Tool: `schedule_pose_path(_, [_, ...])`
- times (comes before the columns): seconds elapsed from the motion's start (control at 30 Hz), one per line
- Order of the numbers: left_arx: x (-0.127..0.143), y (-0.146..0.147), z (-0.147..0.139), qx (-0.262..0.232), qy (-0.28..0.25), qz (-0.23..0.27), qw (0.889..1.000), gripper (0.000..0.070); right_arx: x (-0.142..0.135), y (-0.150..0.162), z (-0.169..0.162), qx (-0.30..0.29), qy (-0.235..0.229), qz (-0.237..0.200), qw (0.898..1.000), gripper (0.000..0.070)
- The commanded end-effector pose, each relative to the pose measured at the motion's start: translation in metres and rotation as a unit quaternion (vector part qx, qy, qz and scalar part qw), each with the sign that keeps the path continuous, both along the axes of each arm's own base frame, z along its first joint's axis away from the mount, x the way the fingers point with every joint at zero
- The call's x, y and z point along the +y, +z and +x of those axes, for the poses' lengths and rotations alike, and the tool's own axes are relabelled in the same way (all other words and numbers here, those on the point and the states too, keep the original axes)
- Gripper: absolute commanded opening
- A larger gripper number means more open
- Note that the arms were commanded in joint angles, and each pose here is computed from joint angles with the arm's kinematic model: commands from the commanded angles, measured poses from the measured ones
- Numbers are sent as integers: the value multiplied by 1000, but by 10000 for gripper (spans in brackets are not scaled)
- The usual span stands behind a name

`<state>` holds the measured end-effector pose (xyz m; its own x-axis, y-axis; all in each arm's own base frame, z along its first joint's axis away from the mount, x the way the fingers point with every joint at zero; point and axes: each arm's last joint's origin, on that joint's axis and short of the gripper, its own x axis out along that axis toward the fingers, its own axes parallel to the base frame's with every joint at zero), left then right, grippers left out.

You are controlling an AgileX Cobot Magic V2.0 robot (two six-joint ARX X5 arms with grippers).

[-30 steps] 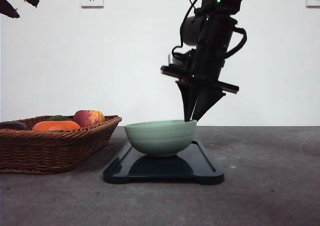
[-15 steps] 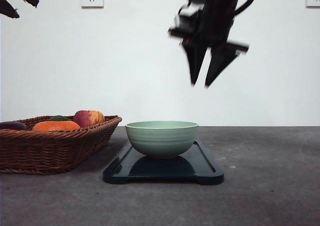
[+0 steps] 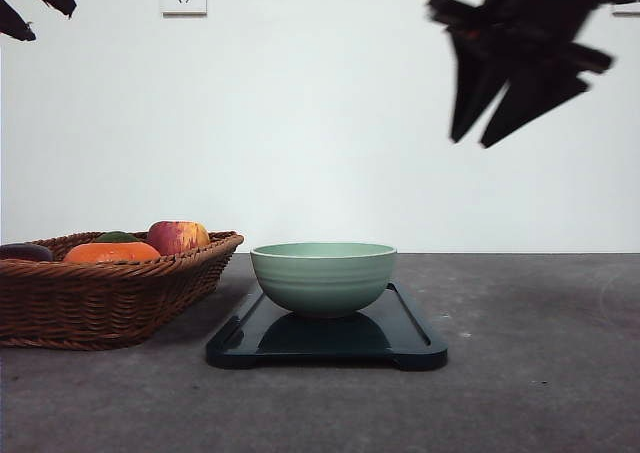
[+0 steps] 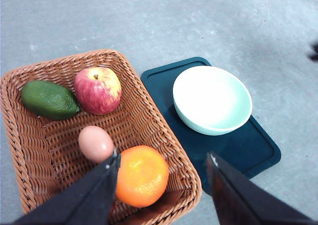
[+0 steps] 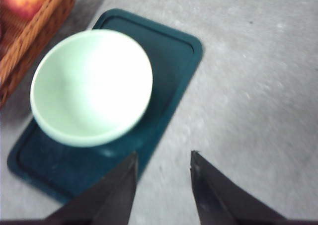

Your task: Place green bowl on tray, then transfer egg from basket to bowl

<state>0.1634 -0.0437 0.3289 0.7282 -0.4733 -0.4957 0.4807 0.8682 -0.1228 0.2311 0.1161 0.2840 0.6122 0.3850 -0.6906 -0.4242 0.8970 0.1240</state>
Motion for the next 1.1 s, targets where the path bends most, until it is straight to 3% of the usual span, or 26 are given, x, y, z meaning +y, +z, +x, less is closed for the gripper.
schedule_pose_path(0.0, [-1, 7, 1, -7, 0, -10, 1000, 351, -4, 0, -11, -27, 12, -4, 1000, 210])
schedule_pose_path(0.27, [-1, 5, 3, 18, 21, -39, 999, 351, -27, 1, -53, -65, 2, 1, 998, 210])
schedule_pose_path(0.57, [-7, 10, 29, 71, 55, -74, 993, 351, -31, 5, -61, -67, -4, 0, 998, 210])
schedule_pose_path(0.77, [-13, 27, 66, 118, 84, -33, 989, 352, -31, 5, -61, -69, -4, 2, 998, 210])
schedule_pose_path(0.9, [-17, 31, 96, 173, 111, 19, 978, 352, -30, 5, -61, -69, -4, 2, 998, 210])
schedule_pose_path(1.07, [-26, 26, 130, 218, 114, 40, 968, 353, -31, 5, -61, -69, -4, 2, 998, 210])
